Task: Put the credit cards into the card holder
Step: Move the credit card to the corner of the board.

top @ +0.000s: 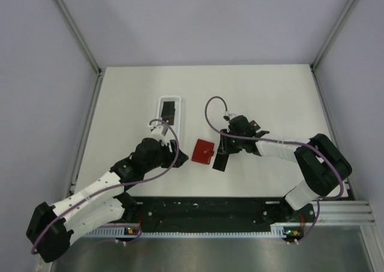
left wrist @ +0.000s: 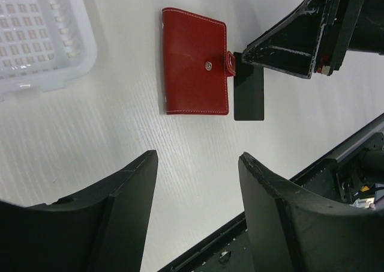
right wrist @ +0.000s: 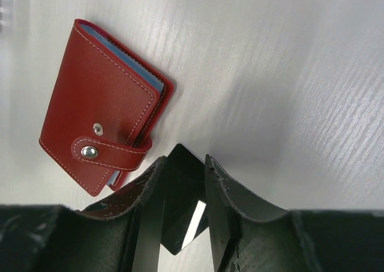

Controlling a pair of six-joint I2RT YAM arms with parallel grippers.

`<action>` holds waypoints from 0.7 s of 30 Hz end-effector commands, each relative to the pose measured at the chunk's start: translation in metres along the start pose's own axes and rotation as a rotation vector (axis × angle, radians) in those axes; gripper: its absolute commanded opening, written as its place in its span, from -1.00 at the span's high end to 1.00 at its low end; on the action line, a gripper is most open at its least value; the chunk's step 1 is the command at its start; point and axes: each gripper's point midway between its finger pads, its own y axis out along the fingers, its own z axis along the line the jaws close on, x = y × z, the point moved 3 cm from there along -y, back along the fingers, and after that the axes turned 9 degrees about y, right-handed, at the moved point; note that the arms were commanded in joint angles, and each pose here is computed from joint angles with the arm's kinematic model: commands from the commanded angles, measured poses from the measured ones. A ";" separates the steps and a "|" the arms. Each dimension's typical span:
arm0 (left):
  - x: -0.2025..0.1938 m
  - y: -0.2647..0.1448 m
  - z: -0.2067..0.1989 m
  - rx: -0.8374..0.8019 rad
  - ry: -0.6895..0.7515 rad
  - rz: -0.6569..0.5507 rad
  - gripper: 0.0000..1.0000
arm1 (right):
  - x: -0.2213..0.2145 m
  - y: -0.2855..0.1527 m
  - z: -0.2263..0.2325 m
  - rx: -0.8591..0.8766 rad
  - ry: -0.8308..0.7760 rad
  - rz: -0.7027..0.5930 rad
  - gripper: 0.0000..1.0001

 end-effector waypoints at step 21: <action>-0.036 -0.001 -0.017 -0.112 -0.033 0.032 -0.09 | -0.072 -0.026 -0.007 -0.085 0.007 0.076 0.39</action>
